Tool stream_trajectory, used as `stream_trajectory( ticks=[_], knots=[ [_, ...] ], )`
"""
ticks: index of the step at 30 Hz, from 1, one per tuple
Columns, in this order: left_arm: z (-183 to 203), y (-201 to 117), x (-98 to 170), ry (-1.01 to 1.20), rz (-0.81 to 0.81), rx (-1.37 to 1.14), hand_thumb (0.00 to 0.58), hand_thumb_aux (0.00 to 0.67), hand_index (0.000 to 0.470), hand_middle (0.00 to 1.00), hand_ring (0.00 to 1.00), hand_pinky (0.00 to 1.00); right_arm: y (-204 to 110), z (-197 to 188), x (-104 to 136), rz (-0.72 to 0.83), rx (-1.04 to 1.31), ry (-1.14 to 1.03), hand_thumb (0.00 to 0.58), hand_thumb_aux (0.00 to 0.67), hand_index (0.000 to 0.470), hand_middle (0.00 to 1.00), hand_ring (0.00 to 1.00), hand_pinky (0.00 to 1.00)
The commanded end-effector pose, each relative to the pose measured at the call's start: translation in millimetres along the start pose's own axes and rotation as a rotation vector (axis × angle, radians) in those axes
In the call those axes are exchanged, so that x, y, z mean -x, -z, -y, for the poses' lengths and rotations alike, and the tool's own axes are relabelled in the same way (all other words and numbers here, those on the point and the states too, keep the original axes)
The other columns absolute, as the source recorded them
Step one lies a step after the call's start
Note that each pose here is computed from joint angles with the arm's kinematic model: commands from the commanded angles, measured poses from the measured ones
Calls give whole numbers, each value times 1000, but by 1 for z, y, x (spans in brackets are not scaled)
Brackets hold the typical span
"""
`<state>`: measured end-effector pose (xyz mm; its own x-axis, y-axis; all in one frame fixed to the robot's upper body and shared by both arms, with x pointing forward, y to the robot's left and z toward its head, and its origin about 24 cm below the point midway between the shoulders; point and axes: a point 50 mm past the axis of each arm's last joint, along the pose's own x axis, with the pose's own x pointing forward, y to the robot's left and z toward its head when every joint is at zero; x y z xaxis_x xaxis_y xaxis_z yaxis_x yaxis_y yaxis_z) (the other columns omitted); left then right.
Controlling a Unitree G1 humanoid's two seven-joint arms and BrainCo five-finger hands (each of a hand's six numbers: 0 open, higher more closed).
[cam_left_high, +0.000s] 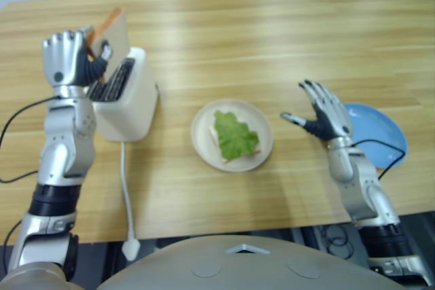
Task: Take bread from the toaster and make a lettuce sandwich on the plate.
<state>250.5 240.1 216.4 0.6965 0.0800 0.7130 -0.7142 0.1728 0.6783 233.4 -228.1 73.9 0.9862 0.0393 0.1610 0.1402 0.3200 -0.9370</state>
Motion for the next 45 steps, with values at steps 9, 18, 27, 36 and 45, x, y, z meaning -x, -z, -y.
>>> stream_trajectory(
  ticks=[9,18,27,36,45],
  knots=[
    [1,-52,6,168,144,439,580,670,460,1000,1000,1000,-1,-9,1,-12,-38,1,0,0,0,0,0,0],
    [94,-106,67,813,117,839,580,670,460,1000,1000,1000,2,12,1,-38,-79,131,0,0,0,0,0,0],
    [164,-119,108,1160,-8,997,580,670,460,1000,1000,1000,0,18,1,-33,-79,171,0,0,0,0,0,0],
    [171,-128,121,1259,-74,1160,580,670,460,1000,1000,1000,3,14,2,-42,-65,151,0,0,0,0,0,0],
    [171,-128,124,1277,-81,1148,580,670,460,1000,1000,1000,0,13,1,-29,-58,140,0,0,0,0,0,0]
  ],
)
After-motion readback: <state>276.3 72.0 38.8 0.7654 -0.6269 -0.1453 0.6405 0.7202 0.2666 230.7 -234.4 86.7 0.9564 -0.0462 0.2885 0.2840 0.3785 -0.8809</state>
